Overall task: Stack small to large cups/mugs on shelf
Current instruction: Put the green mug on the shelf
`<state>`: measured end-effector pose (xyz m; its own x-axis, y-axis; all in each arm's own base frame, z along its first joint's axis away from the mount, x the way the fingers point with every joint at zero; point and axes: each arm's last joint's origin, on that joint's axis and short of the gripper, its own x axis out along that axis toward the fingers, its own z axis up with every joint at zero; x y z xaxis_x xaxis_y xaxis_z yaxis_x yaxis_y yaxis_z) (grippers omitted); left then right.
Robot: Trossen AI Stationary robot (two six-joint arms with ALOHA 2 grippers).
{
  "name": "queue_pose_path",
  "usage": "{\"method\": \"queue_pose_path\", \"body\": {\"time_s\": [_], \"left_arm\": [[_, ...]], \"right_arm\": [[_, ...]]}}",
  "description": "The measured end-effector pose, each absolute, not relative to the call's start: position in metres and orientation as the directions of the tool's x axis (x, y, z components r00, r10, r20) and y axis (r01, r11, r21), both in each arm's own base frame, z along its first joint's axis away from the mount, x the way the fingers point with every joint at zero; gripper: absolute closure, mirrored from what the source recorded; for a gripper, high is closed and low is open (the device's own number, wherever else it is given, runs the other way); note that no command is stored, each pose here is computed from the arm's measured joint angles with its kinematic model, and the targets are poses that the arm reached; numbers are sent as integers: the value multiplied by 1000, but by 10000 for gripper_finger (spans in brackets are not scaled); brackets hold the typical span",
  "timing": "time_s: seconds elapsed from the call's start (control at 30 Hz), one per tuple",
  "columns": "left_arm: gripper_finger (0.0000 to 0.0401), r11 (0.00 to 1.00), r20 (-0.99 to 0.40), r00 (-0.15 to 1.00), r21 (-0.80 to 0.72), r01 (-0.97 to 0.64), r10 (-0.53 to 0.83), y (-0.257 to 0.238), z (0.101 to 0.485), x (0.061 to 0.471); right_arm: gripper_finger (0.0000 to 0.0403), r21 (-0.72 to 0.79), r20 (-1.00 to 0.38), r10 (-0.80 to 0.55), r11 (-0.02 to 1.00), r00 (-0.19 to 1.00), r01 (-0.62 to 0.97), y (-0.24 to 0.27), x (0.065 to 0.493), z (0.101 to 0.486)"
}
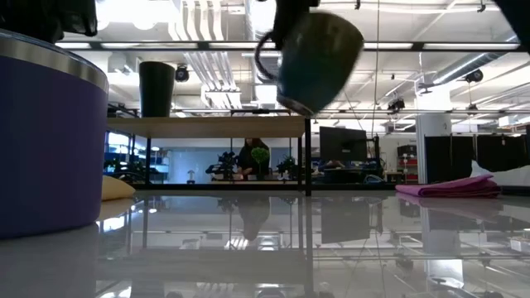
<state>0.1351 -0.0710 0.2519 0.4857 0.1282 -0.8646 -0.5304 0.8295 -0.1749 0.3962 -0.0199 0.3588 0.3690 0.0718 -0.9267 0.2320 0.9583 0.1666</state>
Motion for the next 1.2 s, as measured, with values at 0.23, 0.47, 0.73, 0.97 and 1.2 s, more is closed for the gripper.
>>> {"method": "queue_pose_path", "body": {"time_s": [0.23,0.47,0.73,0.97,1.2], "left_arm": [[207,808,-869,474,-174,-563,143,-68,251,135],[207,806,-878,453,-151,-572,157,-67,251,133],[207,792,-884,436,-142,-594,169,-65,250,132],[207,790,-884,436,-144,-596,168,-65,250,132],[207,791,-885,435,-143,-594,167,-65,250,132]], "right_arm": [[352,105,-981,77,982,178,154,-22,423,319],[352,110,-987,101,992,122,67,-12,443,287],[352,115,-980,107,993,167,37,-3,464,262],[352,114,-971,104,993,214,32,-2,469,262],[352,125,-979,114,990,172,58,-3,470,252]]}}
